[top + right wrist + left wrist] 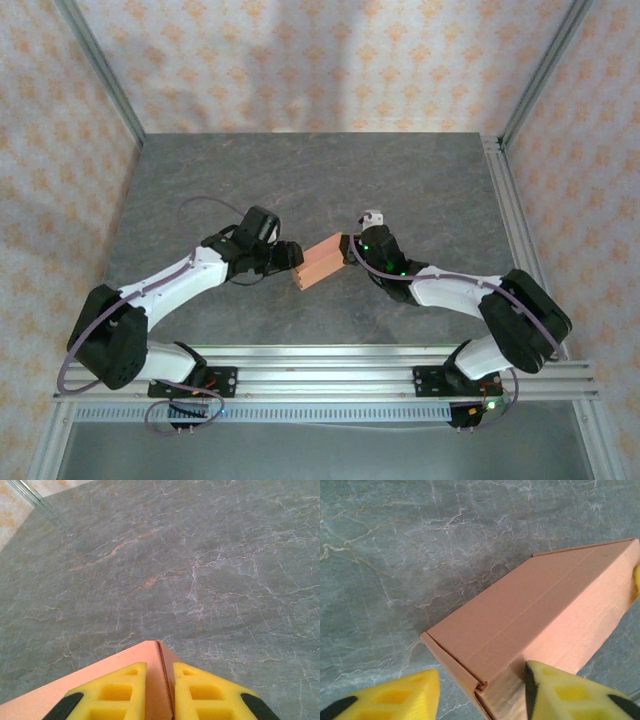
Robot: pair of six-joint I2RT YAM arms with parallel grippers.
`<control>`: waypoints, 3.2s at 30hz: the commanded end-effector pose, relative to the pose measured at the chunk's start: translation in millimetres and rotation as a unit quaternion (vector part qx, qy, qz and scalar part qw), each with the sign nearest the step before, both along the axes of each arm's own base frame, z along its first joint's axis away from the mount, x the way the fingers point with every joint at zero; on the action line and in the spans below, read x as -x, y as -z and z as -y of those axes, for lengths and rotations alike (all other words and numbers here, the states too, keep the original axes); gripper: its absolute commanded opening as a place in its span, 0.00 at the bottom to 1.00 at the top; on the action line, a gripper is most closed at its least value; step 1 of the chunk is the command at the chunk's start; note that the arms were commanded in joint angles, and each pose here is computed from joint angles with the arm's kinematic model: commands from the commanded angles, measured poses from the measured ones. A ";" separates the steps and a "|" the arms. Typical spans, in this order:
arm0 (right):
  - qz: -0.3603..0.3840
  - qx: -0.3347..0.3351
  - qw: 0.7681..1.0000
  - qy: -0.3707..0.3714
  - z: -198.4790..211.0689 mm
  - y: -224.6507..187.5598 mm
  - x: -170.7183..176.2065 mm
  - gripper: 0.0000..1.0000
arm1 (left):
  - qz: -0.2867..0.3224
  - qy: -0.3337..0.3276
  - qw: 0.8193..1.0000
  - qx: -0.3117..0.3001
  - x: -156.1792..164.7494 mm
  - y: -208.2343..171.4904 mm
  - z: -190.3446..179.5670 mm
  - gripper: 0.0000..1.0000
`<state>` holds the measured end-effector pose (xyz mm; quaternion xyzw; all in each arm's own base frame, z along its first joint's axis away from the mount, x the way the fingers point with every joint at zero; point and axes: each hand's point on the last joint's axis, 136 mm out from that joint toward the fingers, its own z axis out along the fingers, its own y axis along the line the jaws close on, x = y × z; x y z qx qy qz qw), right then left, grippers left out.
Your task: Fold the paper box
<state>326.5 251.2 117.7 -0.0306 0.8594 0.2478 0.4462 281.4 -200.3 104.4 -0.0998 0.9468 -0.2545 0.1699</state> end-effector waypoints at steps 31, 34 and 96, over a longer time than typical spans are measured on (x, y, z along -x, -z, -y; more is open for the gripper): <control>-0.075 0.082 0.994 -0.010 17.5 52.0 20.0 0.14 | -0.018 -0.031 0.999 0.003 -1.7 -21.6 -10.9 0.56; -0.074 0.084 0.994 -0.011 17.4 51.0 19.2 0.14 | -0.042 -0.023 0.999 -0.007 3.8 -8.8 -11.4 0.44; -0.103 -0.081 0.982 0.136 76.0 -60.6 -8.6 0.73 | 0.119 0.549 0.795 -0.228 -12.0 -24.6 30.8 0.86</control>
